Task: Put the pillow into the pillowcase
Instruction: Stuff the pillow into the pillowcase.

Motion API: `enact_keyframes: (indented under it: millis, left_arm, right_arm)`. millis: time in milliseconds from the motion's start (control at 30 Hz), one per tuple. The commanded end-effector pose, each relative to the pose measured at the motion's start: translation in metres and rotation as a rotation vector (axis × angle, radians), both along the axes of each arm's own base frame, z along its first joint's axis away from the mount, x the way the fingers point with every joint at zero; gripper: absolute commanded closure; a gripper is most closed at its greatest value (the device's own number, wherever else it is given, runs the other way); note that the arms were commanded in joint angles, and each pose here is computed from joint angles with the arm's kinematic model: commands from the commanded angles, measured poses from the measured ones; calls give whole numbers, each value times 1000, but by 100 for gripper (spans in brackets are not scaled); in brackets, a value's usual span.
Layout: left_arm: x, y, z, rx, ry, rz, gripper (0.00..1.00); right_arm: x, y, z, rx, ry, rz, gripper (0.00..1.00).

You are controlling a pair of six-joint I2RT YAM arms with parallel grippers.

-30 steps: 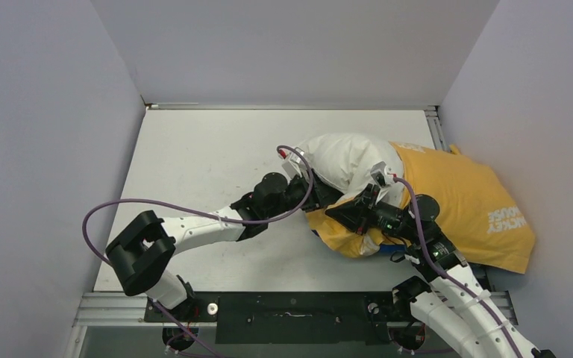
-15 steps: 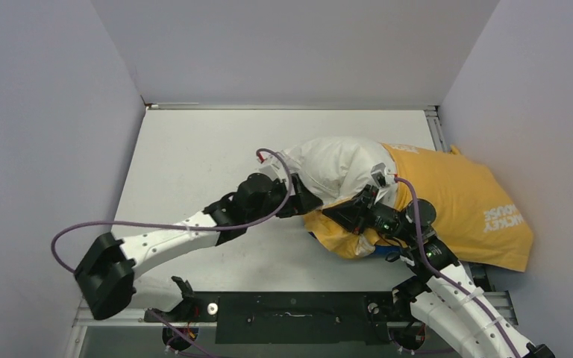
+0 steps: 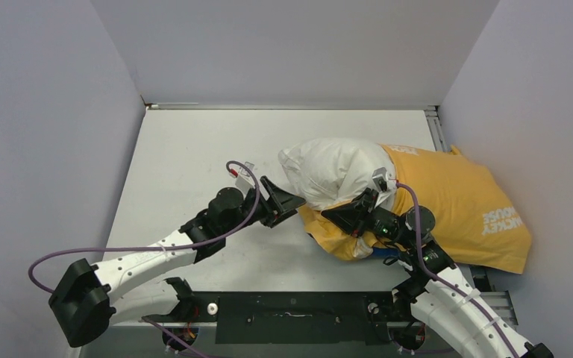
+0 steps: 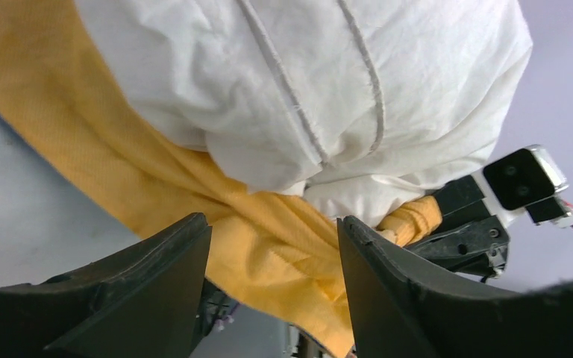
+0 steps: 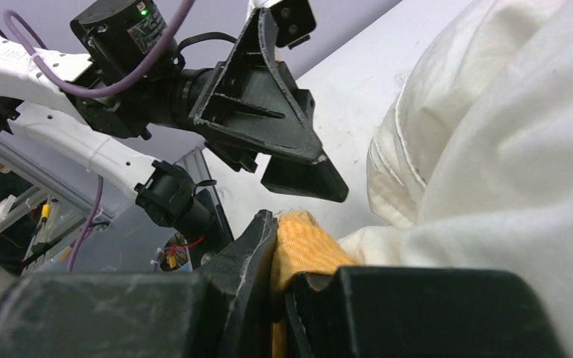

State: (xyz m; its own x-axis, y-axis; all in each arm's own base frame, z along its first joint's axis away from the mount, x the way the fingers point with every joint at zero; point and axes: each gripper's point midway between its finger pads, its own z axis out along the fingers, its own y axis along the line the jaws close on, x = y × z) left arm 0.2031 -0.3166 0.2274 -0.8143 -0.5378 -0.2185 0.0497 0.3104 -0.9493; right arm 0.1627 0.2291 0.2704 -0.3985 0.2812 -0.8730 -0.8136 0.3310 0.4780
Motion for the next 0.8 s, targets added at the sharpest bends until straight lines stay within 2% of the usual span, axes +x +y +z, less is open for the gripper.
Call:
enact_keyframes:
  millis: [0, 300, 433, 500, 567, 700, 767]
  left_arm:
    - [-6, -32, 55, -272, -13, -91, 38]
    - [-16, -74, 39, -317, 121, -140, 48]
    - [-24, -88, 34, -373, 155, -160, 45]
    - [-27, -99, 38, -402, 146, -193, 47]
    - [-28, -108, 47, -448, 120, -220, 56]
    - [-30, -116, 62, -512, 57, -252, 100]
    - [-27, -114, 59, -485, 37, -226, 100]
  right_arm:
    - [-23, 4, 63, 138, -199, 83, 95]
    - [-26, 2, 65, 127, -214, 74, 94]
    - [-27, 3, 63, 118, -216, 84, 93]
    - [-28, 4, 61, 113, -209, 91, 93]
    - [-28, 4, 56, 100, -201, 92, 92]
    - [-21, 0, 43, 27, -171, 37, 90]
    - [-15, -6, 38, -27, -170, -9, 86]
